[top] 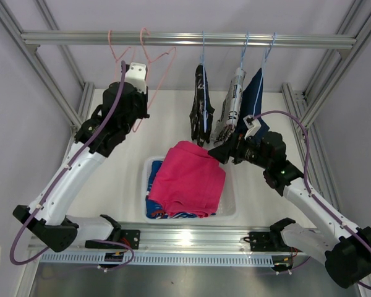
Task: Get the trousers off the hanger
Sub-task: Place the hanger at the clothesline.
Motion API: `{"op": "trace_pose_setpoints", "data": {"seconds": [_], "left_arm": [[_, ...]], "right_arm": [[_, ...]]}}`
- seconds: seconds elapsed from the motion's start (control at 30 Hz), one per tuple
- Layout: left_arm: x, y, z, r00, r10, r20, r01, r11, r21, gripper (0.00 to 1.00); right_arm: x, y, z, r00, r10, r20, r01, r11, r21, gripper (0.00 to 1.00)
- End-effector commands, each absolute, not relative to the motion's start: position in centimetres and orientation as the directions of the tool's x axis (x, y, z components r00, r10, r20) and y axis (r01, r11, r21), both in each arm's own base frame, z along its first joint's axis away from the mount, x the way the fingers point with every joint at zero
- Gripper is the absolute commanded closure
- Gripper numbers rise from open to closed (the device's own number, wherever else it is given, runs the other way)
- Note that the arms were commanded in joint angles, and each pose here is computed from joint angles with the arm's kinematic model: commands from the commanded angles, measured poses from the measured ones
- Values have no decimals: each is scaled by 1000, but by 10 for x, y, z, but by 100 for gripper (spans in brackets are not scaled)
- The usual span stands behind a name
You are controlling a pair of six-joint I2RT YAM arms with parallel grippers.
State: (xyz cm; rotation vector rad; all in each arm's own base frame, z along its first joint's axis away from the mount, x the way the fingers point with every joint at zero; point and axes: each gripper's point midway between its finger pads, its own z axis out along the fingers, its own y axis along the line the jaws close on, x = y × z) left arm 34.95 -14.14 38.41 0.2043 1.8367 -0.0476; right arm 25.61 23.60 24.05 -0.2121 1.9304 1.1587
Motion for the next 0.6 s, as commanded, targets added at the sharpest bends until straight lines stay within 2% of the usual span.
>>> {"op": "trace_pose_setpoints", "data": {"seconds": [0.0,0.33,0.57], "left_arm": [[348,-133,440,-101,15,-995,131,991,1,99],[342,-125,427,-102,24,-995,107,994,13,99],[349,-130,439,-85,22,-996,117,993,12,99]], "right_arm": [[256,236,245,-599,272,-753,-552,541,634,10],[255,235,240,-609,268,-746,-545,543,639,10],[256,234,240,-605,269,-749,-543,548,636,9]]}}
